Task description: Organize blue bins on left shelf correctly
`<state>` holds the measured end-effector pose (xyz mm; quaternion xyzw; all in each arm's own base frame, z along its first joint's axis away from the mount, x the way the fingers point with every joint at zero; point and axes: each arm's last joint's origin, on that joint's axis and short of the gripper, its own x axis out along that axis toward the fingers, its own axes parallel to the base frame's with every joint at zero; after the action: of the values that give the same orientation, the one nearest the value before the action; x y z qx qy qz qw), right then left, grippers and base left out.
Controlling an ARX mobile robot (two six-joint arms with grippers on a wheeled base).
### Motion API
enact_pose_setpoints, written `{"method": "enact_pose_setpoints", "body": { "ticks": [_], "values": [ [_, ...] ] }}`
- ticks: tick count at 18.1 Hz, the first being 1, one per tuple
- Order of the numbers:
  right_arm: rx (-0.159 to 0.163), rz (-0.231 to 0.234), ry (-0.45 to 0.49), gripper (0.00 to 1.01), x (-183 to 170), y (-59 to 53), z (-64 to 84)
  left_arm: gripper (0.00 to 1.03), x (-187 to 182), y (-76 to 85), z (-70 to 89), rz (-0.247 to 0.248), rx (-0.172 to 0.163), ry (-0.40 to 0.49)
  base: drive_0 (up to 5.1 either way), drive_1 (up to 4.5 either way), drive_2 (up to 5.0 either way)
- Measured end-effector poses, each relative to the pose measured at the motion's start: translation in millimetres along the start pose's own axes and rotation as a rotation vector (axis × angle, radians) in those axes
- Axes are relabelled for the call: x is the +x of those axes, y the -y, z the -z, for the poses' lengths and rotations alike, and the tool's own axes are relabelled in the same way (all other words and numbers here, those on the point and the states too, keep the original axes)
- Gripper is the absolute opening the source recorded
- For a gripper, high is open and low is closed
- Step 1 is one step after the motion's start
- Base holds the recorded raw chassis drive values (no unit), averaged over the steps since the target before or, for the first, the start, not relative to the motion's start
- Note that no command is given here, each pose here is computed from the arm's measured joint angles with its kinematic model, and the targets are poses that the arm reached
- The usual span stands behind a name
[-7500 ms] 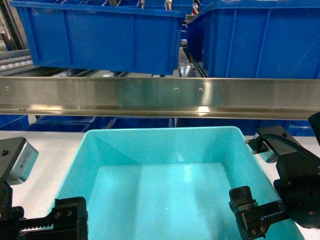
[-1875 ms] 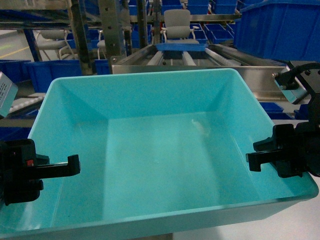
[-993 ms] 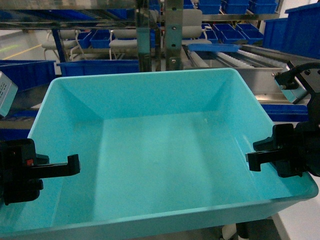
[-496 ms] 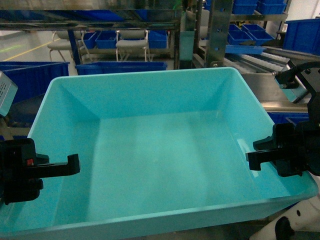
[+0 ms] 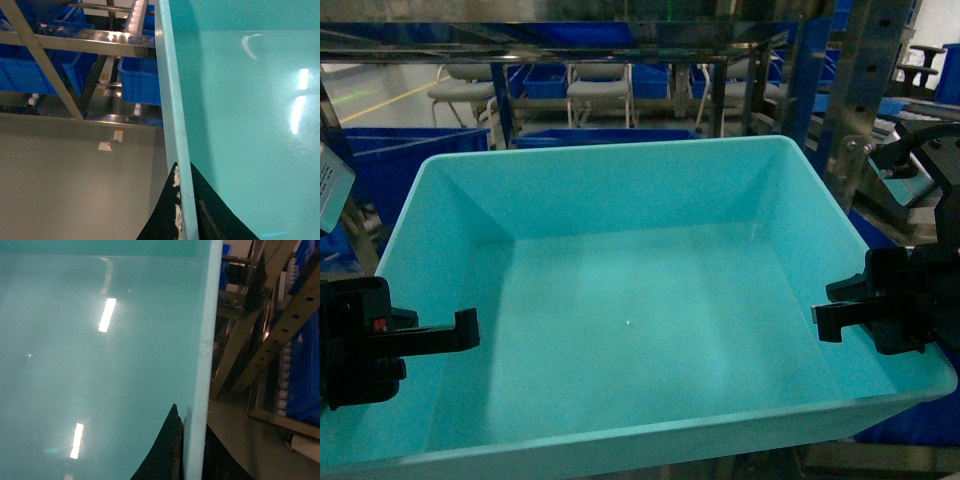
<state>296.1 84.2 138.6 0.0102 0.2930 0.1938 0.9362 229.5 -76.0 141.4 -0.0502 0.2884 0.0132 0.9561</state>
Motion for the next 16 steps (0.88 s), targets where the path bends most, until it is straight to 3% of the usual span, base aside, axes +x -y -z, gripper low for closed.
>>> {"method": "enact_pose_setpoints", "body": {
  "ticks": [16],
  "values": [
    [-0.002,-0.003,0.0,0.02,0.2,-1.1,0.1,0.02,0.0,-0.4,-0.4,-0.002,-0.002,0.002,-4.4,3.59,0.6]
  ]
}}
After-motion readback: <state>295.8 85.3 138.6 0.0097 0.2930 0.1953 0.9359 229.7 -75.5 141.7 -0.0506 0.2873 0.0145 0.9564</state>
